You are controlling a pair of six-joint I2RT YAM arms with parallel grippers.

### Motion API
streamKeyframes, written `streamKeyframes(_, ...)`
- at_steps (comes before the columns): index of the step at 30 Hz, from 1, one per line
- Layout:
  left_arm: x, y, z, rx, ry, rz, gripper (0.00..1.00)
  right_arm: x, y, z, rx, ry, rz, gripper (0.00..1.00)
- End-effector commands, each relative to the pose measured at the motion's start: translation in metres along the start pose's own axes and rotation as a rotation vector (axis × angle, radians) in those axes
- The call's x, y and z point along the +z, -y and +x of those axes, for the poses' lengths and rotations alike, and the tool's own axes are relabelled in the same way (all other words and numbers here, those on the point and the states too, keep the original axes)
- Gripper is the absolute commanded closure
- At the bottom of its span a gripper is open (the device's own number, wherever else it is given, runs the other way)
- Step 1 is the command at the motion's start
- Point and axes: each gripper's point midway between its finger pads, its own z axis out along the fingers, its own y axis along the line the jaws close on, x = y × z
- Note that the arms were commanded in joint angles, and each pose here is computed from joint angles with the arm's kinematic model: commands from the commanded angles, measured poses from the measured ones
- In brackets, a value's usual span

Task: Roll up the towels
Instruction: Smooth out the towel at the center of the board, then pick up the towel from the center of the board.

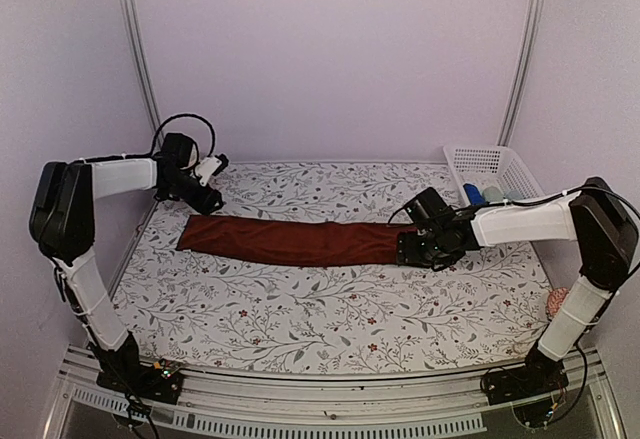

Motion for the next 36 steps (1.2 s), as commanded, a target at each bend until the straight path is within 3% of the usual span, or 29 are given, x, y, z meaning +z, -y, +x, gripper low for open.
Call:
streamKeyframes(1, 0.020, -0.044, 0.031, -0.111, -0.062, -0.068, 0.38, -0.005, 0.018, -0.015, 0.139, 0.068, 0.013, 0.15)
streamKeyframes(4, 0.030, -0.059, 0.044, -0.137, -0.077, -0.086, 0.48, -0.001, 0.023, -0.013, 0.155, 0.060, 0.025, 0.15)
streamKeyframes(6, 0.033, -0.065, 0.049, -0.140, -0.086, -0.104, 0.60, 0.001, 0.025, -0.011, 0.157, 0.056, 0.031, 0.15)
streamKeyframes(15, 0.062, -0.075, 0.075, -0.114, -0.170, -0.157, 0.80, 0.010, 0.024, -0.005, 0.160, 0.032, 0.037, 0.15)
streamKeyframes(28, 0.076, -0.089, 0.113, -0.125, -0.300, -0.278, 0.84, 0.019, 0.036, -0.004, 0.211, 0.027, 0.080, 0.11)
streamKeyframes(36, 0.068, -0.087, 0.106, -0.147, -0.277, -0.264, 0.83, 0.040, 0.040, -0.008, 0.247, -0.001, 0.080, 0.12)
